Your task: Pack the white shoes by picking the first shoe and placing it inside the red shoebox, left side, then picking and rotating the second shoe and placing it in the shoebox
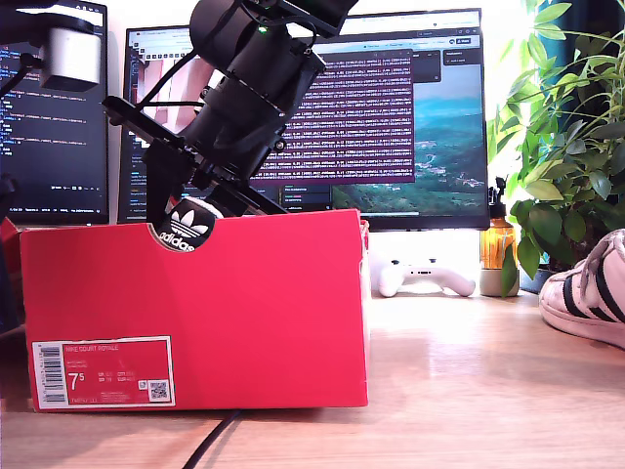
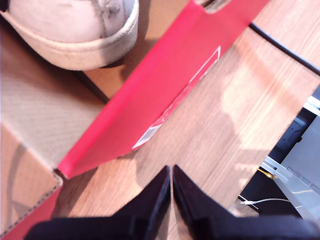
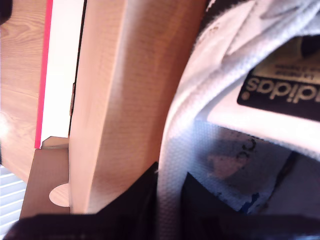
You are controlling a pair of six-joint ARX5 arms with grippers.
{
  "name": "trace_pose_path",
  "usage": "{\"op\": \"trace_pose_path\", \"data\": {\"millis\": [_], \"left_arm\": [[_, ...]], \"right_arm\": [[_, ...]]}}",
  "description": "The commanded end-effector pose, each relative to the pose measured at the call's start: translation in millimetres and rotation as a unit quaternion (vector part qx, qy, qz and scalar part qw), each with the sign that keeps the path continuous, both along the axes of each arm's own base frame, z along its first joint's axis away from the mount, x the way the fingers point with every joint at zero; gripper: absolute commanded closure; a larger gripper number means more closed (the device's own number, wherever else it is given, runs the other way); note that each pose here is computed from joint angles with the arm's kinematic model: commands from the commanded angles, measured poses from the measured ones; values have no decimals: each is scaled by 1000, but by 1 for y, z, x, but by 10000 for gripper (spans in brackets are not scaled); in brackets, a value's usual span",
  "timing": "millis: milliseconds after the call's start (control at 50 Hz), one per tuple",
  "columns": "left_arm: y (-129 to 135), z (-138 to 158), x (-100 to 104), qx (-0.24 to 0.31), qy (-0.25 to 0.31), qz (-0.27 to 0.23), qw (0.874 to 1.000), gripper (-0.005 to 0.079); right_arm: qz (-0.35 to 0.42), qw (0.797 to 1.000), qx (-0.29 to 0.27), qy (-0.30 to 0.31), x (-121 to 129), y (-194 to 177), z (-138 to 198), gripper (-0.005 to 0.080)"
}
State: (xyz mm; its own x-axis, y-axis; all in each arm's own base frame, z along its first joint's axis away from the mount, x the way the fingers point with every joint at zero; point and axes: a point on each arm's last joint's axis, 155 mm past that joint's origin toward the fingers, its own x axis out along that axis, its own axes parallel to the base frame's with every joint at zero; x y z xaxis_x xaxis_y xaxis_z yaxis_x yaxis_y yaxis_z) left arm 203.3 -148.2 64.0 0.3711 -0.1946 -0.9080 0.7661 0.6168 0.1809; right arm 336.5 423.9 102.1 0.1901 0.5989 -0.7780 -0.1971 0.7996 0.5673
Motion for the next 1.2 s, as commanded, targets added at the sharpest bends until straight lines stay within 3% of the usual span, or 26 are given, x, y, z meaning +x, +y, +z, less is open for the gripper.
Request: {"op": "trace_pose_path", "data": {"millis": [0, 200, 580, 860, 1180], "left_arm": [[0, -4, -1, 5, 3, -6, 1000, 761], [3, -3, 2, 14, -5, -1, 1000, 761], [3, -3, 2, 14, -4, -1, 1000, 761], [3, -3, 2, 14, -4, -1, 1000, 761], [3, -3, 2, 13, -5, -1, 1000, 761]], "right_arm": [[4, 1000, 8, -9, 1, 7, 7, 633], [20, 1000, 1, -7, -5, 6, 4, 531], [47, 998, 25, 18, -21, 16, 10, 520], [83, 995, 43, -25, -14, 26, 61, 519], [93, 992, -88, -22, -11, -35, 45, 519]]}}
